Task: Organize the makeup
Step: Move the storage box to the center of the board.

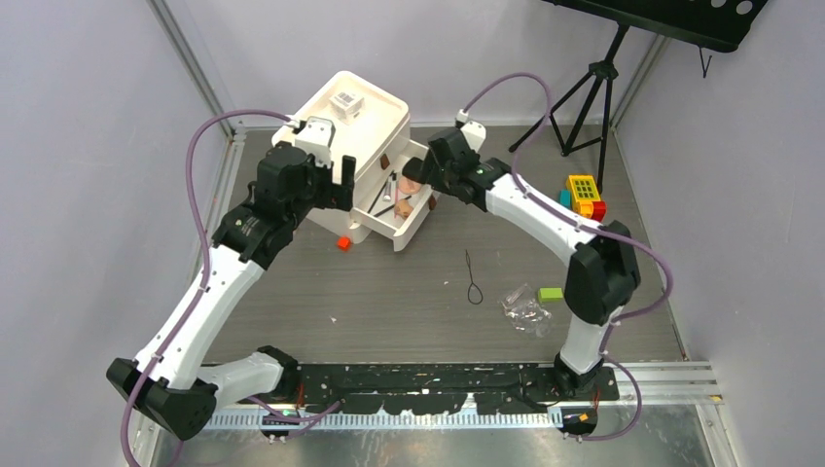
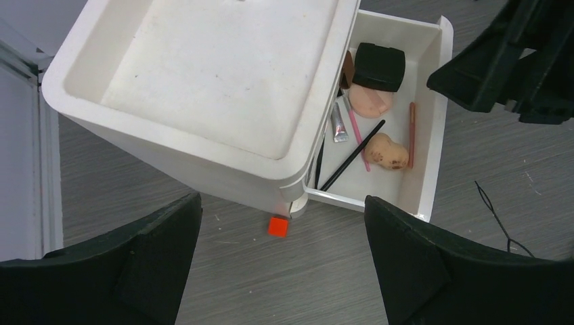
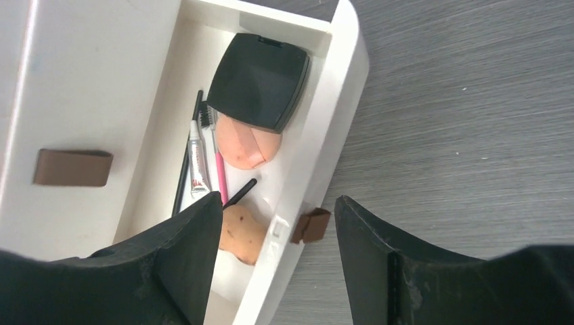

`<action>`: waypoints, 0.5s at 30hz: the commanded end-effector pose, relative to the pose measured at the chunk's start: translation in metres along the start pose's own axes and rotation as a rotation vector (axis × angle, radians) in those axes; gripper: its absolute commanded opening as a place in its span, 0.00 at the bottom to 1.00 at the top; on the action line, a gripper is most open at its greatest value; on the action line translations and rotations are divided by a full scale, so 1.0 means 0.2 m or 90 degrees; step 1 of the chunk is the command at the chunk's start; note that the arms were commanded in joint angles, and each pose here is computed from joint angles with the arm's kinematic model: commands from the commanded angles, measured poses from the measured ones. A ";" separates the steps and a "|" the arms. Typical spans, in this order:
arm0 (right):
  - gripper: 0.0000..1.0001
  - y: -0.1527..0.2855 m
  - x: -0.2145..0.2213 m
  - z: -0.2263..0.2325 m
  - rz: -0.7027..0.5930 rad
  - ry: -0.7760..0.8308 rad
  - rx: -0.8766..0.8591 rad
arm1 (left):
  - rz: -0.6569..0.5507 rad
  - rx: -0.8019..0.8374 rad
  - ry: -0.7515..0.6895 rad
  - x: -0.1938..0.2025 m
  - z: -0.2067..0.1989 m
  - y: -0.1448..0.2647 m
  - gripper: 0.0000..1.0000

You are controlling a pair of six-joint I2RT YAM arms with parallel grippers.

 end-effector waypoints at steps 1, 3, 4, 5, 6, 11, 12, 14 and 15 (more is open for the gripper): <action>0.65 -0.04 0.01 0.07 0.031 0.002 0.002 | -0.016 -0.008 -0.019 -0.02 0.03 0.04 0.92; 0.63 -0.07 0.03 0.05 0.044 0.020 0.020 | -0.014 -0.011 -0.025 -0.01 0.04 0.04 0.92; 0.62 -0.09 0.04 0.04 0.047 0.029 0.034 | -0.013 -0.013 -0.028 -0.01 0.04 0.04 0.93; 0.61 -0.09 0.04 0.03 0.049 0.037 0.043 | -0.013 -0.015 -0.030 -0.01 0.04 0.04 0.93; 0.59 -0.10 0.05 0.02 0.052 0.046 0.049 | -0.013 -0.016 -0.032 -0.01 0.04 0.04 0.93; 0.45 -0.13 0.08 -0.01 0.064 0.082 0.063 | -0.009 -0.016 -0.038 0.00 0.05 0.04 0.93; 0.45 -0.13 0.08 -0.03 0.066 0.091 0.072 | -0.007 -0.016 -0.039 0.00 0.05 0.04 0.93; 0.42 -0.14 0.07 -0.04 0.061 0.105 0.084 | -0.006 -0.015 -0.041 0.01 0.05 0.03 0.93; 0.39 -0.14 0.07 -0.05 0.060 0.113 0.087 | -0.005 -0.015 -0.042 0.01 0.05 0.03 0.93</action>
Point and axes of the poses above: each gripper's point midway between its finger pads, its own y axis back along the fingers, its own z axis along the line the jaws close on, x = y × z, the point moved 2 cm from there along y, back along the fingers, and after that the axes turned 2 degrees about y, right-handed, at the moved point
